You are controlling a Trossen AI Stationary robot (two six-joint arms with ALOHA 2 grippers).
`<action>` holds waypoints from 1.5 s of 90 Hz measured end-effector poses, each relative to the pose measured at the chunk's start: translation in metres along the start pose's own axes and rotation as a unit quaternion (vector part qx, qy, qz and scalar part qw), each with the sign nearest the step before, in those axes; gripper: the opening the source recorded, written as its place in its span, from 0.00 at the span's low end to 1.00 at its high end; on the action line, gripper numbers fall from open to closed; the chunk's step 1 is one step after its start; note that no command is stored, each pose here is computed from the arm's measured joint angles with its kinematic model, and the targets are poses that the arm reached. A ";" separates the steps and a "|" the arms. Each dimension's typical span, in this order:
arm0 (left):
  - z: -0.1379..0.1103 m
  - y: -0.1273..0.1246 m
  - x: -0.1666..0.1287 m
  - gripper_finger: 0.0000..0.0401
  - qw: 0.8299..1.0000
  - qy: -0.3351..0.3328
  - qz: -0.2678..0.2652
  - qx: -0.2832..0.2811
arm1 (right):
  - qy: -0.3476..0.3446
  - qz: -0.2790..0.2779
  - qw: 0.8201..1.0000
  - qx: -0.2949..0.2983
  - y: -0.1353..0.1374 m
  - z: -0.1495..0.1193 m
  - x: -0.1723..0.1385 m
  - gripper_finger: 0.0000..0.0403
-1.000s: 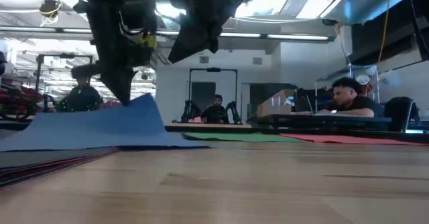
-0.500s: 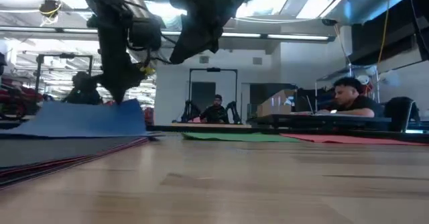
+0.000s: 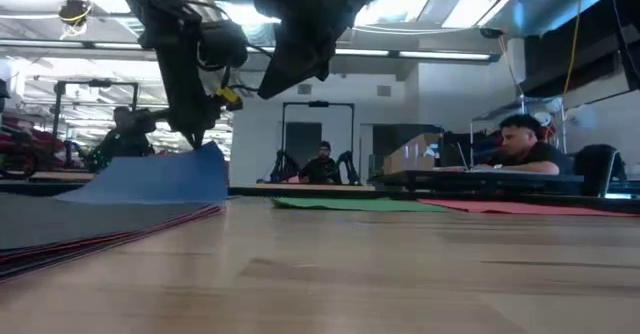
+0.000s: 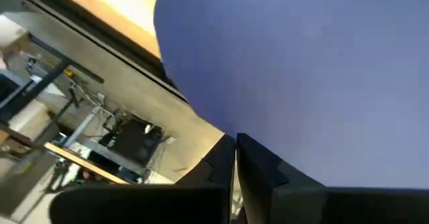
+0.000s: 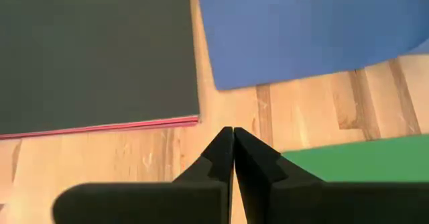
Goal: Organize paper
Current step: Stack the blue paper on top of the other blue paper
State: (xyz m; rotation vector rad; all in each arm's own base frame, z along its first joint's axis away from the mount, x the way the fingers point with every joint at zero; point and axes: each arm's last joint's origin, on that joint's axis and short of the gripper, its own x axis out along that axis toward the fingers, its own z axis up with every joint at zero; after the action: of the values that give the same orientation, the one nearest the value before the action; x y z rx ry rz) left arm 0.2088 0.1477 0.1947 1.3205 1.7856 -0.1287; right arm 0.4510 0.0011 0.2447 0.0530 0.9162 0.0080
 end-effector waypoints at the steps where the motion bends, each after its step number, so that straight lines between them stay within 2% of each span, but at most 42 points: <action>1: 0.000 0.000 0.001 0.00 1.000 0.001 0.000 0.000 | 0.000 0.000 1.000 0.000 0.000 0.000 0.000 0.00; 9: -0.005 0.000 0.005 0.00 1.000 0.006 -0.005 0.002 | 0.001 0.000 1.000 0.000 0.000 0.000 0.000 0.00; 33: -0.010 0.004 0.008 0.00 0.998 0.013 0.007 0.063 | 0.002 0.000 1.000 -0.002 0.000 0.000 0.000 0.00; 56: -0.003 0.007 0.003 0.00 0.998 0.009 0.028 0.060 | 0.013 0.000 1.000 -0.011 0.000 -0.003 0.000 0.00; 63: 0.004 0.008 -0.003 0.00 0.998 0.000 0.039 0.044 | 0.016 0.000 1.000 -0.012 0.000 -0.003 0.000 0.00; 77: 0.026 0.004 -0.021 0.00 0.998 -0.029 0.047 -0.029 | 0.017 0.000 1.000 -0.023 0.000 -0.003 0.000 0.00; 95: 0.055 -0.020 -0.048 0.00 0.988 -0.073 -0.011 -0.133 | 0.030 0.002 0.999 -0.040 0.003 -0.006 0.000 0.00; 101: 0.064 -0.029 -0.057 0.00 0.977 -0.106 -0.050 -0.177 | 0.031 0.006 0.998 -0.048 0.006 -0.006 0.000 0.00; 111: 0.079 -0.041 -0.072 0.00 0.941 -0.168 -0.128 -0.264 | 0.034 0.016 0.997 -0.061 0.013 -0.007 0.000 0.00; 121: 0.092 -0.052 -0.088 0.00 0.898 -0.203 -0.198 -0.336 | 0.031 0.022 0.997 -0.069 0.022 -0.007 -0.004 0.00; 135: 0.107 -0.064 -0.107 0.00 0.824 -0.220 -0.291 -0.435 | 0.017 0.028 0.996 -0.079 0.034 -0.004 -0.020 0.00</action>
State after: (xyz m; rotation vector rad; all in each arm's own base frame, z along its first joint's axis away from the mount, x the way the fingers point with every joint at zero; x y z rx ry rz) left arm 0.2241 -0.0149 0.1786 0.0555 1.4762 0.0533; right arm 0.4363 0.0348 0.2600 -0.0688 0.9444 0.1343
